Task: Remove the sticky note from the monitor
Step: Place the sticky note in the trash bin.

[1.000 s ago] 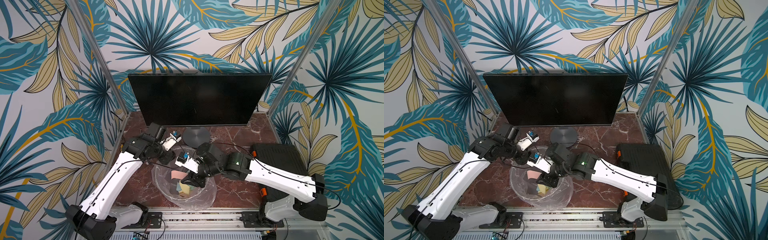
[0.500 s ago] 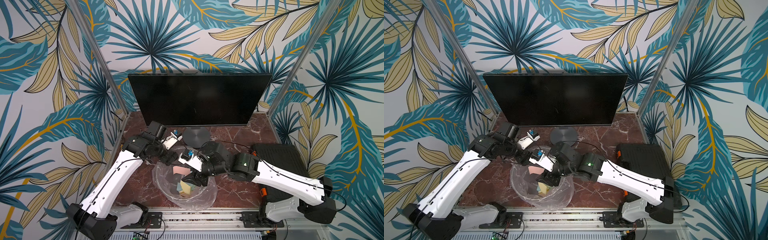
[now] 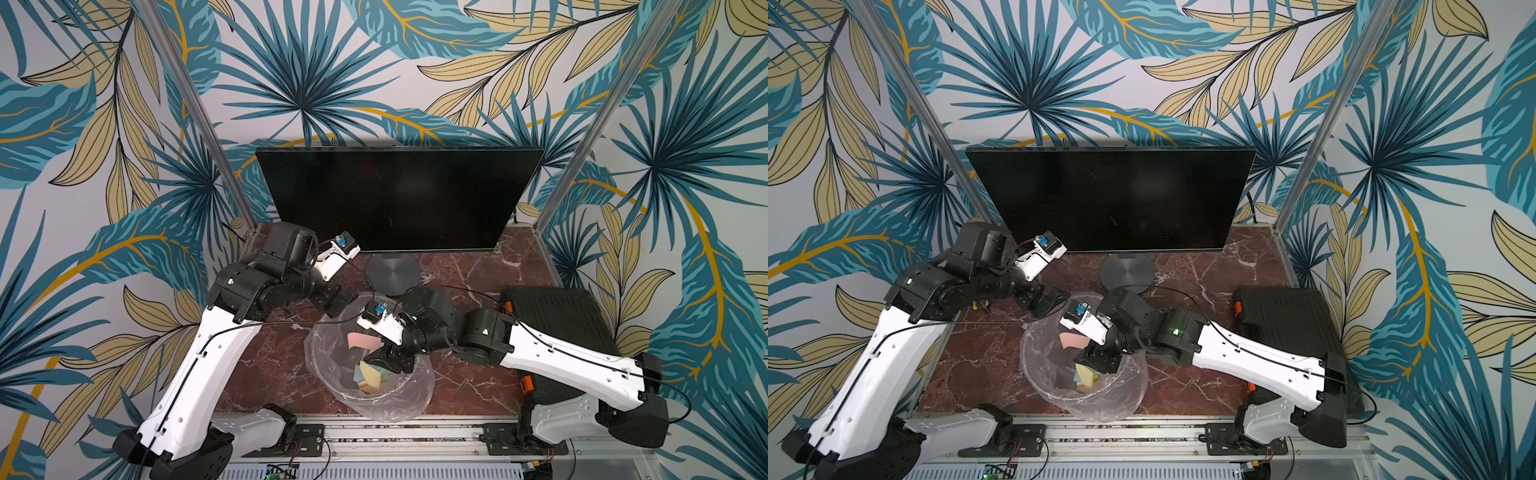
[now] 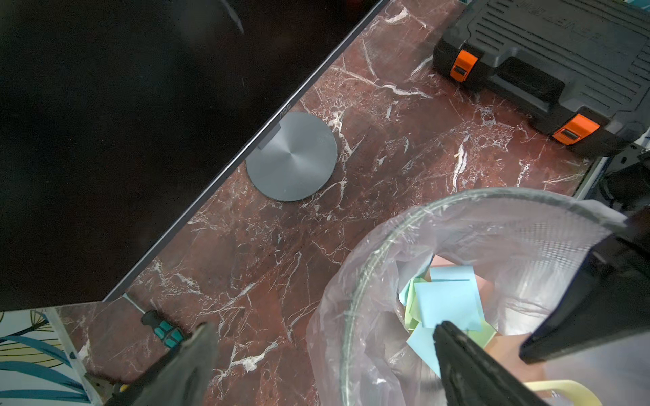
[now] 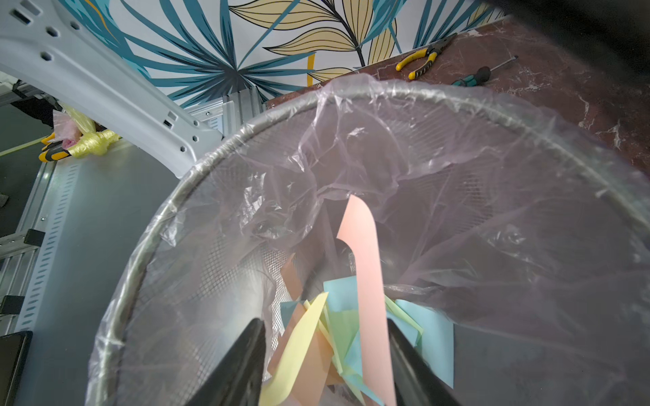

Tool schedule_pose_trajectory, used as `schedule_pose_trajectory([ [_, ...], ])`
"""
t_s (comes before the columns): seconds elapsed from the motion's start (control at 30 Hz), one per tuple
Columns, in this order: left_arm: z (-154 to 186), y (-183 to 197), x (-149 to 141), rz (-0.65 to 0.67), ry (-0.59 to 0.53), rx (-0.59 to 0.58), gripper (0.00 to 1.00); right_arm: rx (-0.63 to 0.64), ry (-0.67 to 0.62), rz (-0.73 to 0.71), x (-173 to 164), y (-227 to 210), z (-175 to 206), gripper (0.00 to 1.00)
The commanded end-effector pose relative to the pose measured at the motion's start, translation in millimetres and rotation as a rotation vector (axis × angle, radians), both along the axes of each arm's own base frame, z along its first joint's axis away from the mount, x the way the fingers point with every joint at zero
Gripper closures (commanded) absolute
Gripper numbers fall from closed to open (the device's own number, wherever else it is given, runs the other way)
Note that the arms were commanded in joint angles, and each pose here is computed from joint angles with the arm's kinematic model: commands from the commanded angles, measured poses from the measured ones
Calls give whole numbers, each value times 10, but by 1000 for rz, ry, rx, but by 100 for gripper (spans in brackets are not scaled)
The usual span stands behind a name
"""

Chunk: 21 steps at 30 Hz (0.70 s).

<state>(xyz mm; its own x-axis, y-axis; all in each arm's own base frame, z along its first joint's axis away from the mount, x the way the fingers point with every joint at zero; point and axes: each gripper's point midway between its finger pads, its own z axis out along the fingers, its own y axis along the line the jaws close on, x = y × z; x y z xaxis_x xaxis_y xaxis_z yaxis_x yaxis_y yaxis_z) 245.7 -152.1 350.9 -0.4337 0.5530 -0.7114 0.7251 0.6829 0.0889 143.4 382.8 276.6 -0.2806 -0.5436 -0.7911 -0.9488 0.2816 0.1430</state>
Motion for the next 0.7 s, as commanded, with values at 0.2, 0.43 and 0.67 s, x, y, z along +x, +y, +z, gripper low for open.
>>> schedule_pose_trajectory([
  [0.2,-86,59,-610,-157,69,7,0,80,-11,-31,58,-64,113,44],
  [0.43,-230,-112,-925,-313,176,-71,0,112,-10,-18,49,-49,195,44],
  [0.67,-398,-140,-760,-293,174,-49,0,131,-1,9,16,-6,236,44],
])
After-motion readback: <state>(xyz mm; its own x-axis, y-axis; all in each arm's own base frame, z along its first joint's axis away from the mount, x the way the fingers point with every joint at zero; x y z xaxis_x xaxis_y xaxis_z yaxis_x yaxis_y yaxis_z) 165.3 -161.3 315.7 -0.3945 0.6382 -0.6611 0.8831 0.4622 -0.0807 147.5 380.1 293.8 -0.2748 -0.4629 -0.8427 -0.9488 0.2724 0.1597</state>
